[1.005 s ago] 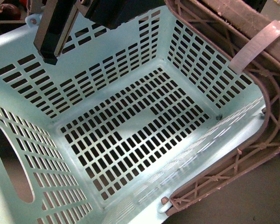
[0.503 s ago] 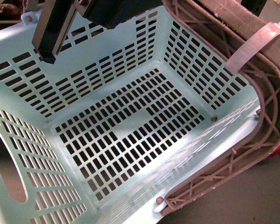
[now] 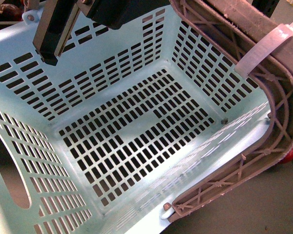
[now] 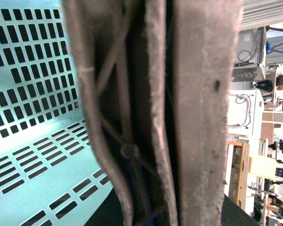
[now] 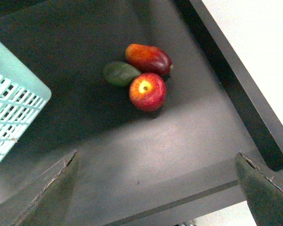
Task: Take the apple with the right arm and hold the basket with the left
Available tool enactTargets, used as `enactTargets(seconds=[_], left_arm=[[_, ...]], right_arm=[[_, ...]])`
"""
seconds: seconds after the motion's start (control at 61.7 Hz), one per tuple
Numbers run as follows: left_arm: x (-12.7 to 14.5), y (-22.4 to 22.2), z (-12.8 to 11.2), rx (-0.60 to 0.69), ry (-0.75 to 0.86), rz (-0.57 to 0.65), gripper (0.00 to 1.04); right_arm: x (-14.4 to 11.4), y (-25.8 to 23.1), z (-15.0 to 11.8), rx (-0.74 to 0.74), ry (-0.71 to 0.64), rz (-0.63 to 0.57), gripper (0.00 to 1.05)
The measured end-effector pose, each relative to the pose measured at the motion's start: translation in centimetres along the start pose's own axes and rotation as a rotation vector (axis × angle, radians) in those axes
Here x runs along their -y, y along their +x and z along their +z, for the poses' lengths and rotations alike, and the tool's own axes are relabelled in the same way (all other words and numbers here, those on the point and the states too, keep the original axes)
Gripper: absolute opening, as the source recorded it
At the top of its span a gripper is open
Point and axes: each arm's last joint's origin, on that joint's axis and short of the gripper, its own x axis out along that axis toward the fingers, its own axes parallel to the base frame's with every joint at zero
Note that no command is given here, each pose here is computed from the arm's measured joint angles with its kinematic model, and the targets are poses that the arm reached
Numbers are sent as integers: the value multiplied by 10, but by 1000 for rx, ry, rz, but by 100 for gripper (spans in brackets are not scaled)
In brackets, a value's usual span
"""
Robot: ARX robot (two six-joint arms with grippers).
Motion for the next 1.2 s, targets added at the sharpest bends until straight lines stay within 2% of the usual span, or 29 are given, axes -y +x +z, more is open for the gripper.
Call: enactTargets(seconds=[0.195,0.373,0.567,0.859,1.2], left_arm=[[0,0,0,-4,1,-2,17],[0,0,0,-1,2,0,17],[0,0,0,-2,2,-1,17],[0,0,0,-3,2,-1,17],[0,0,0,-3,2,-1,17]], right_arm=[[13,33,8,-55,-57,-18,96],[24,83,18,-112,-171,-34,96],[28,143,10,-170,-287,-60,96],[9,217,-19,-352,-385,-26,96],[-13,259,-24,-398,-409,4,96]])
